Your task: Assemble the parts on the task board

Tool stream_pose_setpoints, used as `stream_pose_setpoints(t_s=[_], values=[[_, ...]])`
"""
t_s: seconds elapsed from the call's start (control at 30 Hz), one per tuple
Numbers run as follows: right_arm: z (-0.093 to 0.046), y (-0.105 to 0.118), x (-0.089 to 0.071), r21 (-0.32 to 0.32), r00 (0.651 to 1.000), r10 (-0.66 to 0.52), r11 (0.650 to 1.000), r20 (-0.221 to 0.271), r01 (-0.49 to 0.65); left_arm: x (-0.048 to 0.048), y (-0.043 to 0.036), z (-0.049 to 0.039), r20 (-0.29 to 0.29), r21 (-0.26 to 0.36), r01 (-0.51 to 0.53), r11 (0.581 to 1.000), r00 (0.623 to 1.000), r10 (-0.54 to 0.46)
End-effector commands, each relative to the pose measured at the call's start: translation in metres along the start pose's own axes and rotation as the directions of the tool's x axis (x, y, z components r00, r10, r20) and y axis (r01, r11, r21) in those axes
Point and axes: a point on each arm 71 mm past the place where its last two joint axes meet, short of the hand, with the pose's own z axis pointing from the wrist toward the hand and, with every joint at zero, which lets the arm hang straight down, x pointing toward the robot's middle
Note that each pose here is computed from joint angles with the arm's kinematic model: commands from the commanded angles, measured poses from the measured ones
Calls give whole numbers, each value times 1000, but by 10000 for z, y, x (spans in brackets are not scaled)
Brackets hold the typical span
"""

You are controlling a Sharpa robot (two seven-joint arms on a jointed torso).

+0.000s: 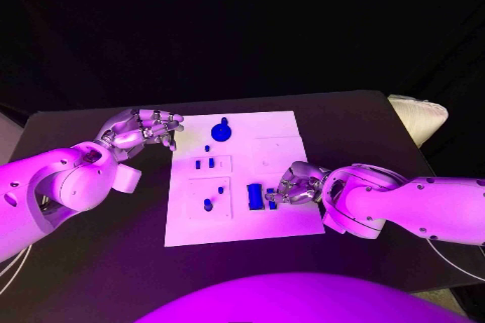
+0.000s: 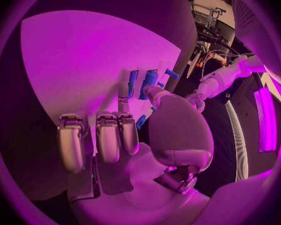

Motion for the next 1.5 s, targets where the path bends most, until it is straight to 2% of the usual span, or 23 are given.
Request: stream_pose_setpoints(t_s=[0.03,0.57,1.5], values=[[-11,10,14,-23,1000,-18,1000,-16,18,22,-7,6,-15,6,11,1000,1000,-11],[-7,-31,-5,-27,999,-49,998,-24,48,23,-6,7,-16,6,11,1000,1000,-11],[75,5,-52,-47,987,-148,987,54,151,24,-6,11,-16,8,11,1000,1000,-11]])
